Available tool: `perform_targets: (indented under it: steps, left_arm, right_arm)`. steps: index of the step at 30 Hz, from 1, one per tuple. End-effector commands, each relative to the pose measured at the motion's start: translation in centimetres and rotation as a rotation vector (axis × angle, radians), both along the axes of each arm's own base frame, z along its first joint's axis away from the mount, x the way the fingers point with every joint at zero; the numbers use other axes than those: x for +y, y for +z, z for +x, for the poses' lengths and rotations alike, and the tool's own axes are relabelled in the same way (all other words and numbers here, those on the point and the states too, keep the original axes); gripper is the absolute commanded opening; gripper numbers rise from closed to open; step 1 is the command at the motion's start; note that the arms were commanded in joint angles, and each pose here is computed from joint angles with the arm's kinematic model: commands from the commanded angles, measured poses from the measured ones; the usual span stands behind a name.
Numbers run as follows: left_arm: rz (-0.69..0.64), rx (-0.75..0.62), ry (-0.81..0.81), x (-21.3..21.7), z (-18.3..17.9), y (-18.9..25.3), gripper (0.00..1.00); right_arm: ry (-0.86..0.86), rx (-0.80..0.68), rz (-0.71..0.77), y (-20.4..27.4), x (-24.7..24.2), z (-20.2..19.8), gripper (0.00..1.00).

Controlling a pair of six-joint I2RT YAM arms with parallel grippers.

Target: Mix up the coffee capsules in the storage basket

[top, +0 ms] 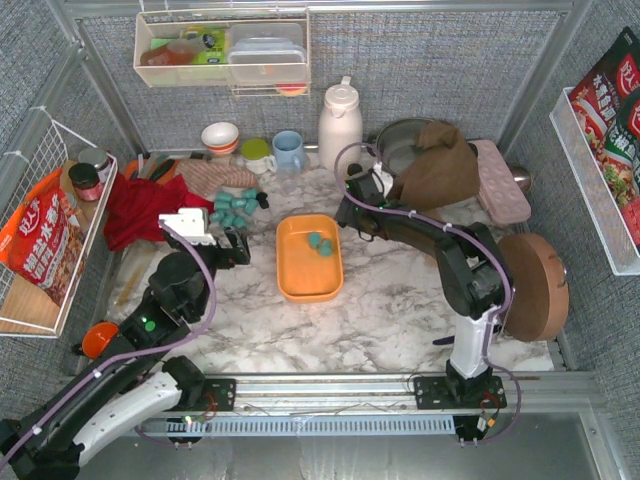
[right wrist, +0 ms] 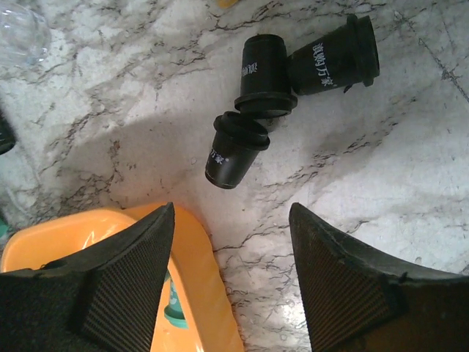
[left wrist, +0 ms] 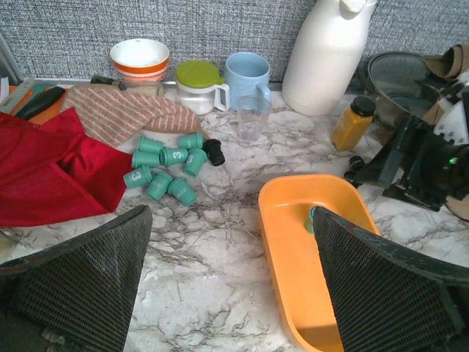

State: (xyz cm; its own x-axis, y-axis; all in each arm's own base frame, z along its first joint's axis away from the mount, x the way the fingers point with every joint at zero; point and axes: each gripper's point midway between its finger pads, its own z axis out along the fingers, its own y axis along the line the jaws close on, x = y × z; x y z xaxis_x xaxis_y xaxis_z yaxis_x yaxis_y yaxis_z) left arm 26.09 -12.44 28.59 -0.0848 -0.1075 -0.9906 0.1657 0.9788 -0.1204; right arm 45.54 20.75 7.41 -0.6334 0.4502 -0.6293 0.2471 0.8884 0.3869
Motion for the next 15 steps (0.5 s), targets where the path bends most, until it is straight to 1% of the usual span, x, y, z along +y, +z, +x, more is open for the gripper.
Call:
perform_targets:
  steps: [1,3,6,15]
  left_arm:
    - [-0.037,-0.037,0.005,0.4,-0.3,1.4,0.99]
    - [-0.036,-0.042,0.004,0.5,-0.4,1.5,0.99]
    - [-0.038,-0.041,0.005,0.5,-0.4,1.5,0.99]
    - [-0.035,-0.037,0.002,0.5,-0.5,1.5,0.99]
  right_arm:
    - [-0.108,0.068,-0.147,-1.0,-1.4,-0.6,0.69]
    - [-0.16,0.088,-0.192,-1.0,-1.8,-0.4,0.69]
    - [-0.205,0.105,-0.214,-1.4,-1.9,0.3,0.68]
    - [-0.204,0.108,-0.207,-2.2,-0.6,2.2,0.68]
